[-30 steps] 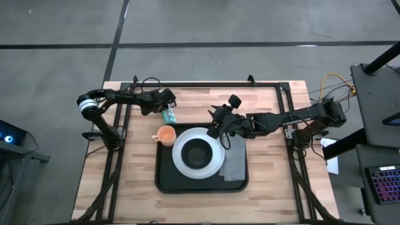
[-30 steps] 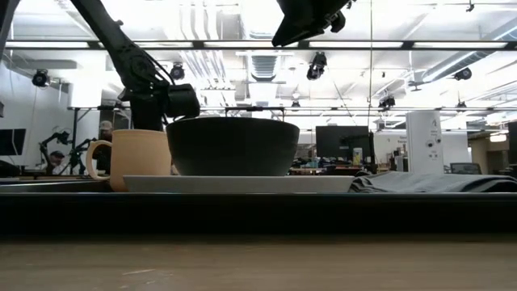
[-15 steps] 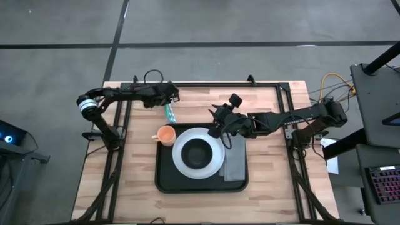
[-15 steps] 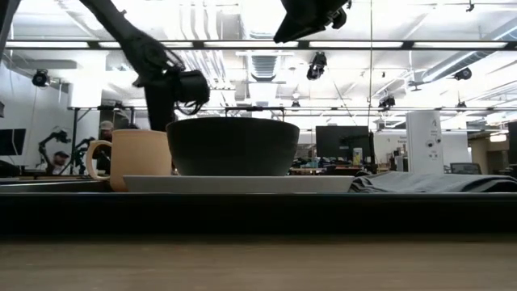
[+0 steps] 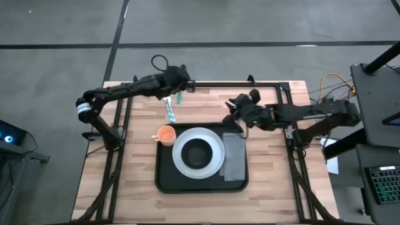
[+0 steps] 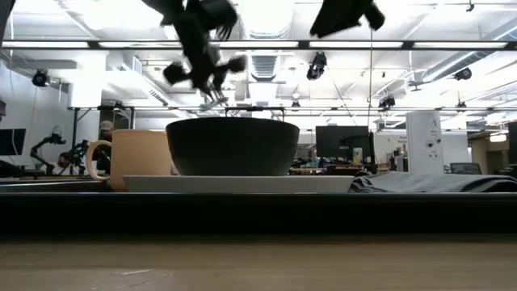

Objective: Set up tray
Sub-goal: Put the green spoon on the gray napkin

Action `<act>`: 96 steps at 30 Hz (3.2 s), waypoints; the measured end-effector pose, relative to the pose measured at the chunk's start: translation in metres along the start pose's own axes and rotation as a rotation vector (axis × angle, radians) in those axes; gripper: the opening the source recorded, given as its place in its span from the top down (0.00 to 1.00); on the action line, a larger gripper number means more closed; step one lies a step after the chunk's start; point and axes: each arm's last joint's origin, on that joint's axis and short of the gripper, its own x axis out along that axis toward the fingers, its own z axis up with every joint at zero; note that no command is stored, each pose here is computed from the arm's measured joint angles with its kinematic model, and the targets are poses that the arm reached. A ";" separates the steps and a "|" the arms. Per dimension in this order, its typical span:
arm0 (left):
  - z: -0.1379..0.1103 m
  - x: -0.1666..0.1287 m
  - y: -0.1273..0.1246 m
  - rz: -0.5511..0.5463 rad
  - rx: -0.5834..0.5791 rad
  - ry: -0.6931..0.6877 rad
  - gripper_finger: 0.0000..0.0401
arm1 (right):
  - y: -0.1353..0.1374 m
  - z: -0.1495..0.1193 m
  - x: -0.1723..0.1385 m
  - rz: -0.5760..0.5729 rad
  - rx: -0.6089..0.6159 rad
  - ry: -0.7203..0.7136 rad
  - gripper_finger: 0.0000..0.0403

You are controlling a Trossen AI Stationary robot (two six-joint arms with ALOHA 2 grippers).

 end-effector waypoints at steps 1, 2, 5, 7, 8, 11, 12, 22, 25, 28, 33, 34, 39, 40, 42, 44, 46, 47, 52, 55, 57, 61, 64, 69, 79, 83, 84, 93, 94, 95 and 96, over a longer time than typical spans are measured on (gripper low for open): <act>0.001 -0.008 -0.010 -0.045 0.017 -0.029 0.95 | -0.003 0.001 -0.005 0.017 0.021 -0.009 0.81; 0.001 -0.015 -0.019 -0.084 0.028 -0.061 0.95 | -0.006 0.002 -0.009 0.038 0.048 -0.012 0.81; -0.002 -0.037 -0.044 -0.207 0.050 -0.164 0.95 | -0.011 -0.003 -0.013 0.095 0.085 0.012 0.81; -0.005 -0.051 -0.059 -0.295 0.039 -0.233 0.95 | -0.012 -0.008 -0.013 0.103 0.112 0.013 0.79; -0.007 -0.057 -0.066 -0.343 0.034 -0.265 0.95 | -0.012 -0.010 -0.013 0.111 0.125 0.003 0.78; -0.014 -0.073 -0.080 -0.439 0.036 -0.343 0.95 | -0.009 -0.014 -0.011 0.150 0.149 -0.071 0.73; -0.017 -0.077 -0.083 -0.453 0.028 -0.369 0.95 | -0.007 -0.016 -0.009 0.159 0.157 -0.095 0.72; -0.037 -0.087 -0.096 -0.544 -0.035 -0.515 0.95 | -0.001 -0.026 0.000 0.198 0.215 -0.222 0.66; -0.044 -0.086 -0.101 -0.555 -0.028 -0.508 0.95 | 0.001 -0.026 0.002 0.184 0.210 -0.232 0.68; -0.048 -0.085 -0.106 -0.566 -0.025 -0.505 0.95 | 0.005 -0.029 0.006 0.170 0.176 -0.239 0.69; -0.054 -0.089 -0.110 -0.589 -0.016 -0.513 0.95 | 0.013 -0.032 0.015 0.173 0.183 -0.248 0.72; -0.055 -0.091 -0.111 -0.596 -0.010 -0.518 0.95 | 0.013 -0.032 0.015 0.172 0.179 -0.245 0.73; -0.058 -0.097 -0.113 -0.614 0.023 -0.528 0.95 | 0.014 -0.032 0.015 0.170 0.172 -0.251 0.76; -0.059 -0.097 -0.113 -0.614 0.024 -0.526 0.95 | 0.014 -0.032 0.016 0.171 0.172 -0.250 0.76; -0.059 -0.097 -0.113 -0.617 0.024 -0.527 0.95 | 0.014 -0.032 0.016 0.174 0.177 -0.247 0.77; -0.059 -0.098 -0.114 -0.617 0.030 -0.536 0.95 | 0.015 -0.032 0.015 0.213 0.177 -0.237 0.75; -0.059 -0.098 -0.114 -0.614 0.043 -0.540 0.95 | 0.016 -0.033 0.015 0.270 0.146 -0.224 0.72; -0.059 -0.098 -0.114 -0.617 0.047 -0.540 0.95 | 0.017 -0.033 0.014 0.288 0.136 -0.220 0.70; -0.059 -0.101 -0.117 -0.739 0.093 -0.527 0.95 | 0.015 -0.033 0.013 0.286 0.098 -0.209 0.60; -0.060 -0.101 -0.118 -0.779 0.124 -0.520 0.95 | 0.015 -0.033 0.013 0.282 0.061 -0.214 0.56; -0.060 -0.101 -0.118 -0.778 0.126 -0.517 0.95 | 0.015 -0.033 0.013 0.280 0.051 -0.215 0.55; -0.059 -0.102 -0.117 -0.784 0.115 -0.527 0.95 | 0.014 -0.032 0.012 0.281 0.060 -0.225 0.54; -0.058 -0.102 -0.117 -0.785 0.111 -0.529 0.95 | 0.015 -0.032 0.012 0.284 0.061 -0.223 0.54; -0.055 -0.104 -0.118 -0.798 0.088 -0.555 0.95 | 0.015 -0.032 0.013 0.291 0.093 -0.220 0.54; -0.055 -0.104 -0.118 -0.797 0.097 -0.564 0.95 | 0.016 -0.027 0.011 0.303 0.095 -0.266 0.62; -0.055 -0.104 -0.118 -0.799 0.095 -0.566 0.95 | 0.017 -0.028 0.011 0.330 0.091 -0.260 0.71; -0.055 -0.104 -0.118 -0.797 0.096 -0.566 0.95 | 0.017 -0.028 0.011 0.334 0.096 -0.258 0.75; -0.055 -0.105 -0.118 -0.807 0.094 -0.568 0.90 | 0.014 -0.030 0.013 0.260 0.108 -0.247 0.92; -0.055 -0.105 -0.118 -0.814 0.092 -0.564 0.88 | 0.014 -0.030 0.012 0.260 0.107 -0.242 0.92; -0.055 -0.106 -0.118 -0.822 0.098 -0.559 0.85 | 0.013 -0.030 0.012 0.263 0.102 -0.237 0.92; -0.056 -0.106 -0.118 -0.833 0.114 -0.547 0.83 | 0.013 -0.030 0.011 0.266 0.103 -0.238 0.92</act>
